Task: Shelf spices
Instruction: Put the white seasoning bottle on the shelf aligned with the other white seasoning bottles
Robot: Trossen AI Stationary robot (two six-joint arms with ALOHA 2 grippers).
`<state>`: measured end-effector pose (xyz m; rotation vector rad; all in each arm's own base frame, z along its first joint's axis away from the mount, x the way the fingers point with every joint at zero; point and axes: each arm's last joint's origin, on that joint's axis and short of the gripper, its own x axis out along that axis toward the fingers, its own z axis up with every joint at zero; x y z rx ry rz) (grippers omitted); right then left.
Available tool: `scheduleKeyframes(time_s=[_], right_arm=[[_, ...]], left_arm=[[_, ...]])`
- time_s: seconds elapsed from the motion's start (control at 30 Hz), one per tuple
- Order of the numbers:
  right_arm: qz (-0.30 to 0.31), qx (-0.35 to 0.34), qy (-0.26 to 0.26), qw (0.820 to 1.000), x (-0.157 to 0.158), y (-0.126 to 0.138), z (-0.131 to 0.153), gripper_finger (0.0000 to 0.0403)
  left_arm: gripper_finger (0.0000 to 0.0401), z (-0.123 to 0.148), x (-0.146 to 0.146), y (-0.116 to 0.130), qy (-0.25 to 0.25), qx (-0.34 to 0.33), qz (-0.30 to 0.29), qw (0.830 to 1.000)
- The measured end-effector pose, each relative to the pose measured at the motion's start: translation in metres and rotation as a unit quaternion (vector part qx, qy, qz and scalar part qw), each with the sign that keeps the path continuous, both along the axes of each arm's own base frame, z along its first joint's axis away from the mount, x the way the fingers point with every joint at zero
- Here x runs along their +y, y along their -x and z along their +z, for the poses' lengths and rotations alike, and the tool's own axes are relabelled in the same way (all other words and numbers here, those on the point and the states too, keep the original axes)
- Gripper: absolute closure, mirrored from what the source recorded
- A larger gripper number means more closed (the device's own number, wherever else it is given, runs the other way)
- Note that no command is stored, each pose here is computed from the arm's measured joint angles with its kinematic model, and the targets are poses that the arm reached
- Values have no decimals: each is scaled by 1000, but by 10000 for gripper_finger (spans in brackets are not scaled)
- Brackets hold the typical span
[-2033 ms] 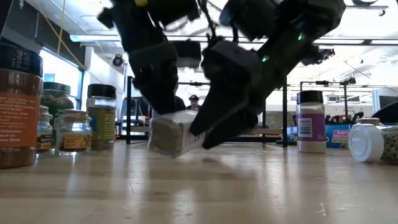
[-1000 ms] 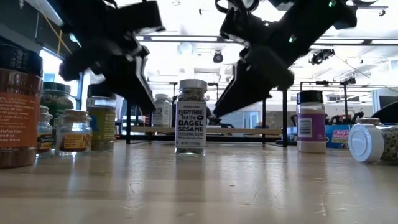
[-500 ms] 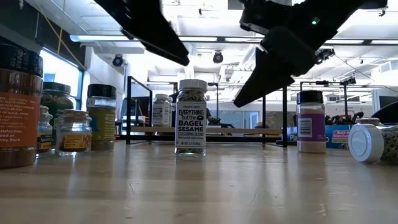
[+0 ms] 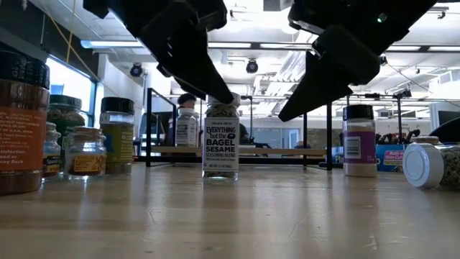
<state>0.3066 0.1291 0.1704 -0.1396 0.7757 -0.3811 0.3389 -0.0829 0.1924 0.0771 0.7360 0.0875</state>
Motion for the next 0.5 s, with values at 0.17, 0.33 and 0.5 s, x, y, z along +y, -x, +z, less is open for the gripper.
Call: scheduleKeyframes(time_s=[0.17,0.33,0.5], right_arm=[[0,0,1,1000,0,0,0,100],[-1,4,3,1000,0,1,0,100],[-7,9,1,1000,-1,2,-1,100]], left_arm=[[133,0,1,-1,1,-2,2,1000],[190,1,3,-2,2,-3,-1,1000],[204,12,4,2,-7,0,-3,1000]])
